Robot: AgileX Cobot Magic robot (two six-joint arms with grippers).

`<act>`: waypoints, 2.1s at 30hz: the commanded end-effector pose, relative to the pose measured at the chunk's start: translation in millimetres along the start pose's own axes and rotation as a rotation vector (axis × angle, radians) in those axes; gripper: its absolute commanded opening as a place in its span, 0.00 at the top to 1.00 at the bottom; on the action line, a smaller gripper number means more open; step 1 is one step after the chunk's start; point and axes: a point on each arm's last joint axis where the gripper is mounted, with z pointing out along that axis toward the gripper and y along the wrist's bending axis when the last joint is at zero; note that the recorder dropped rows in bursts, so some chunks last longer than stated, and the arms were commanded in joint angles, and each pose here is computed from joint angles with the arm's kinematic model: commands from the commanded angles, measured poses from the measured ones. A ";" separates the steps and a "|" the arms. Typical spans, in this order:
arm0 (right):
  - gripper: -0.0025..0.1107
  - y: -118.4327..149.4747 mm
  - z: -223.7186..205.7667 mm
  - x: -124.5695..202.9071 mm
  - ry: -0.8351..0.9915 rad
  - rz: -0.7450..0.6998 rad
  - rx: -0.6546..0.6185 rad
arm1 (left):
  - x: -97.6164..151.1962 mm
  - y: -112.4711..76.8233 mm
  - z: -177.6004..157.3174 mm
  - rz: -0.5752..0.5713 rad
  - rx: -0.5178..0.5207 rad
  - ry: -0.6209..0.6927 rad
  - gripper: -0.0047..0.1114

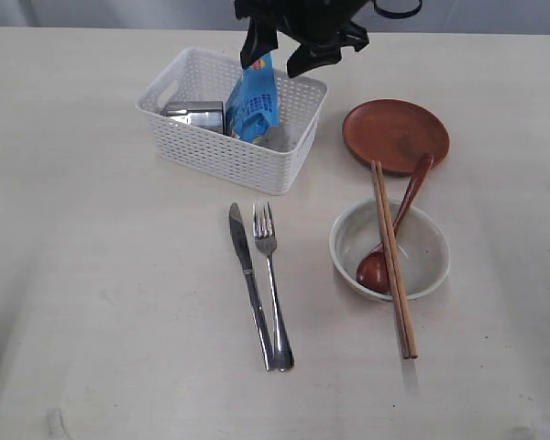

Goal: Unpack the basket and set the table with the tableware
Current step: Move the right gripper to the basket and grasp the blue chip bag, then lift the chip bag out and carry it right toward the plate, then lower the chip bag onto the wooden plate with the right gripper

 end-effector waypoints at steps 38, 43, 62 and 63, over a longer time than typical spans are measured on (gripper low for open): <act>0.98 -66.9 -142.5 -32.4 -0.092 0.053 0.185 | 0.1 0.3 -0.1 0.004 -0.004 -0.005 0.96; 0.98 -117.5 -146.2 -5.1 -0.041 0.204 0.094 | 0.1 0.3 -0.1 0.004 -0.004 -0.005 0.96; 0.98 -149.0 -79.8 67.8 -0.005 0.285 0.058 | 0.1 0.3 -0.1 0.004 -0.004 -0.005 0.96; 0.98 -148.7 -79.8 66.7 -0.017 0.293 0.053 | 0.1 0.3 -0.1 0.004 -0.004 -0.005 0.96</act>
